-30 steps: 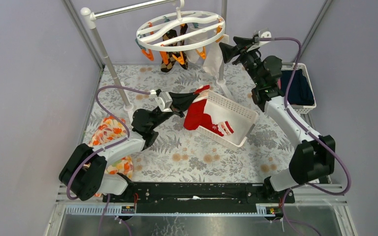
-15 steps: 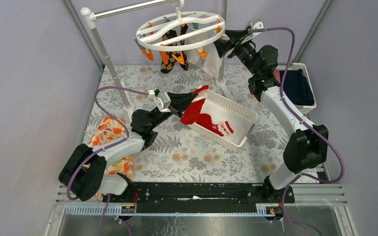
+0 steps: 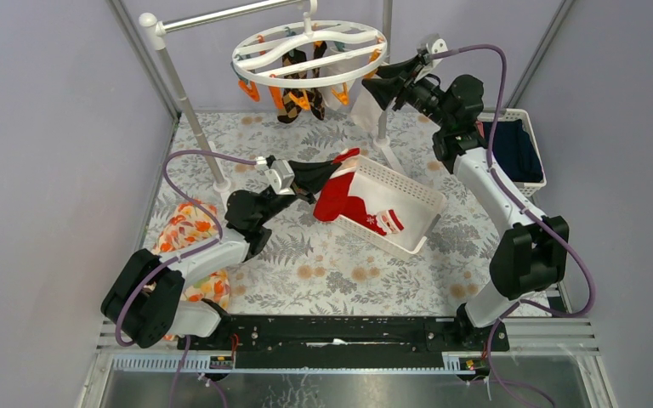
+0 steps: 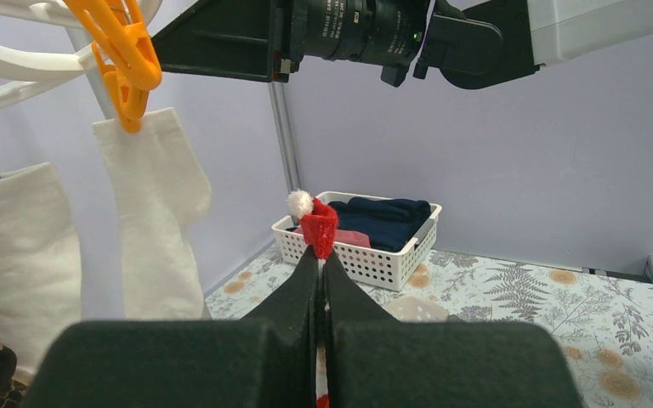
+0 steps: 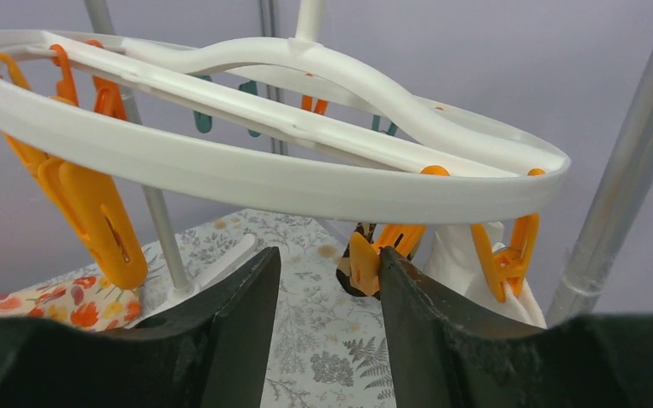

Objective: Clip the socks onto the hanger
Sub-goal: Open the clamp at the hanger.

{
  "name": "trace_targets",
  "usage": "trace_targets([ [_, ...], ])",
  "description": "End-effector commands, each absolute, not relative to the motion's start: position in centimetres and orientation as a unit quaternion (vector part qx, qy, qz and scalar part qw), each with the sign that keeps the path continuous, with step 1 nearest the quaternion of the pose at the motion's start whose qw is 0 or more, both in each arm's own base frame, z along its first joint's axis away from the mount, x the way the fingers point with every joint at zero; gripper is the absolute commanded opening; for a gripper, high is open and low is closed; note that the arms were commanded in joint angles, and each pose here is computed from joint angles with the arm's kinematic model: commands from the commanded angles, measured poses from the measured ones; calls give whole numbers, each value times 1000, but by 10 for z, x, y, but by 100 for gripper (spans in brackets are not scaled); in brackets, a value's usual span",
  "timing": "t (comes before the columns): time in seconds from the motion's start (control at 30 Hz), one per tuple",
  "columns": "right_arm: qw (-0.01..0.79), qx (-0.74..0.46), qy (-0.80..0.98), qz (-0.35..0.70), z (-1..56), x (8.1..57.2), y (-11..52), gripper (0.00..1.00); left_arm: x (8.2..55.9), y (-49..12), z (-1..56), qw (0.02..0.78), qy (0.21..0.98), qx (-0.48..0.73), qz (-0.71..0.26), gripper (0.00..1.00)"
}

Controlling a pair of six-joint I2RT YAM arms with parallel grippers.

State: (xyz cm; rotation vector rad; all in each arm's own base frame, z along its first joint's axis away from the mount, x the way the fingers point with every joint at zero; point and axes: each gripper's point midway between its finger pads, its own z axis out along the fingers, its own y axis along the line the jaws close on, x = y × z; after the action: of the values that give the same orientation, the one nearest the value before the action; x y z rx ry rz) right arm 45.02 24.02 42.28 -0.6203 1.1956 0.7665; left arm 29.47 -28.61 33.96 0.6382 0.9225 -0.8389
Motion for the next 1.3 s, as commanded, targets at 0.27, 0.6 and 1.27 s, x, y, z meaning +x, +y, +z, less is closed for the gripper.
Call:
trace_targets([
  [0.27,697,-320,475,431,461,421,236,48,289,-278,355,783,394,289,-386,0],
  [0.6,663,-347,449,488,464,398,247,46,290,-278,354,782,394,289,-387,0],
  [1.27,646,-455,385,478,438,383,237,77,292,-276,353,781,395,288,-388,0],
])
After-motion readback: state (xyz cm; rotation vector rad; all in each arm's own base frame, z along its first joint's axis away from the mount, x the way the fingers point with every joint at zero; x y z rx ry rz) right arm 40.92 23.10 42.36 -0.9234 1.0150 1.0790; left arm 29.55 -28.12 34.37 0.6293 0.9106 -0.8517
